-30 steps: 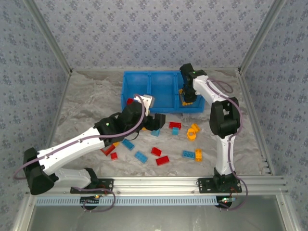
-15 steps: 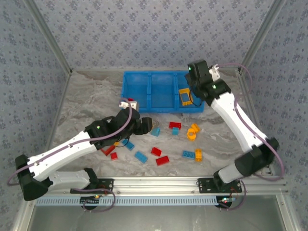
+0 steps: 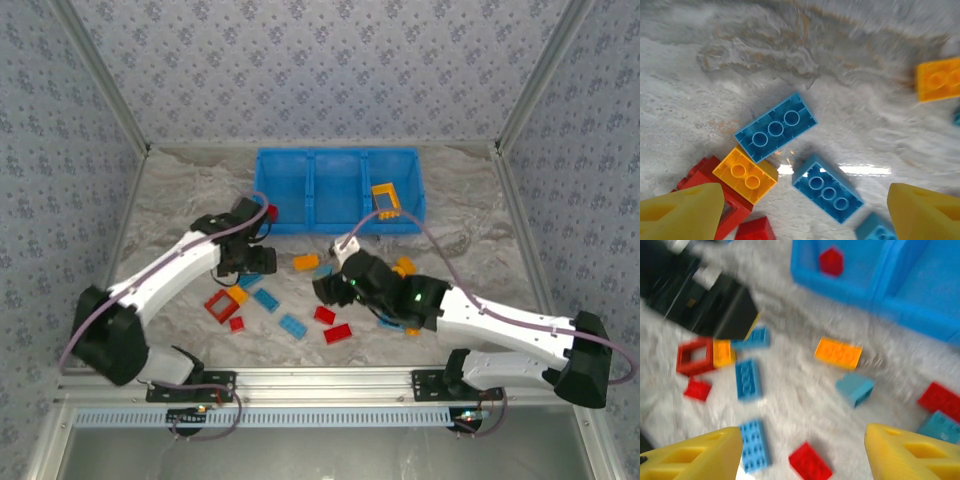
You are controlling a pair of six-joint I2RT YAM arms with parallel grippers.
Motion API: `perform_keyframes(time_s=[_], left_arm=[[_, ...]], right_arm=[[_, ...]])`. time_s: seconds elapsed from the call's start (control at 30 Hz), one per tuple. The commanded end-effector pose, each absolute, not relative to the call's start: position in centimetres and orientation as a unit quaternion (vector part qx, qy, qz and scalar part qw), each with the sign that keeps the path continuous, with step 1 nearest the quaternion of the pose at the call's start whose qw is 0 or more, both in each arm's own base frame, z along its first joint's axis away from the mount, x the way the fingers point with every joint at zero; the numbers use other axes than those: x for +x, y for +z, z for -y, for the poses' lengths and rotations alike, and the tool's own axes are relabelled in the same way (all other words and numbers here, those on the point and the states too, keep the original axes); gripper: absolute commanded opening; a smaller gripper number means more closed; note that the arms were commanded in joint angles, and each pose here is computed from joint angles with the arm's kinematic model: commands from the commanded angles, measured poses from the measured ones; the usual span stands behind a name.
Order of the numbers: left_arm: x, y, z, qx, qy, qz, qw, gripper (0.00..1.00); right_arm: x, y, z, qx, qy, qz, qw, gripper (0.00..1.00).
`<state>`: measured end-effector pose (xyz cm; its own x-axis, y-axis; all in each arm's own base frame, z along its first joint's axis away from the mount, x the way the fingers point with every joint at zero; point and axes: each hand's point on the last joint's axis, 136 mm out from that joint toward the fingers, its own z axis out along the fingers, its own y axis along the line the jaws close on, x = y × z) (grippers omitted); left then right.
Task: Sort the legos into containers by color
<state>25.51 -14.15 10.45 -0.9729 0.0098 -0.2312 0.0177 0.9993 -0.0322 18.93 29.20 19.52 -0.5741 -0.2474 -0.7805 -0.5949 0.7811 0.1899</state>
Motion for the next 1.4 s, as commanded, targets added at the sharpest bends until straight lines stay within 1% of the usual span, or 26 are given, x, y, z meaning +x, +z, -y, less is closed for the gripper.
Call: perform_keyframes(time_s=[0.0, 0.17, 0.37, 0.53, 0.7, 0.8, 0.97, 1.03, 1.13, 1.37], left_arm=[[25.8, 9.7, 13.5, 0.096, 0.030, -0.992, 0.080, 0.86], [27.5, 7.3, 13.0, 0.108, 0.053, -0.991, 0.049, 0.86], [28.0, 5.0, 13.0, 0.124, 0.066, -0.990, 0.015, 0.85], [27.6, 3.7, 12.9, 0.127, 0.063, -0.990, -0.008, 0.82], [27.3, 3.3, 12.6, 0.127, 0.068, -0.989, -0.013, 0.79], [27.3, 2.9, 12.0, 0.128, 0.086, -0.988, -0.016, 0.73], [27.1, 2.3, 11.5, 0.129, 0.097, -0.987, -0.019, 0.69], [27.0, 2.1, 11.4, 0.128, 0.099, -0.987, -0.021, 0.63], [26.8, 1.7, 11.3, 0.129, 0.099, -0.986, -0.025, 0.61], [27.7, 1.6, 11.5, 0.132, 0.100, -0.986, -0.005, 0.51]], right_arm=[[18.6, 20.2, -30.2, -0.246, 0.246, -0.842, 0.412, 0.69], [17.3, 20.1, -31.6, -0.266, 0.275, -0.829, 0.407, 0.70], [15.1, 20.5, -33.4, -0.311, 0.318, -0.802, 0.398, 0.73], [14.9, 19.9, -33.4, -0.305, 0.319, -0.807, 0.392, 0.73], [15.0, 19.8, -33.3, -0.296, 0.317, -0.810, 0.395, 0.73], [15.1, 19.9, -33.4, -0.295, 0.317, -0.810, 0.396, 0.73], [15.2, 19.9, -33.4, -0.294, 0.314, -0.812, 0.395, 0.74], [15.2, 19.9, -33.5, -0.292, 0.316, -0.811, 0.395, 0.73], [15.2, 19.8, -33.6, -0.290, 0.318, -0.812, 0.394, 0.73], [15.3, 19.6, -33.9, -0.287, 0.318, -0.815, 0.391, 0.73]])
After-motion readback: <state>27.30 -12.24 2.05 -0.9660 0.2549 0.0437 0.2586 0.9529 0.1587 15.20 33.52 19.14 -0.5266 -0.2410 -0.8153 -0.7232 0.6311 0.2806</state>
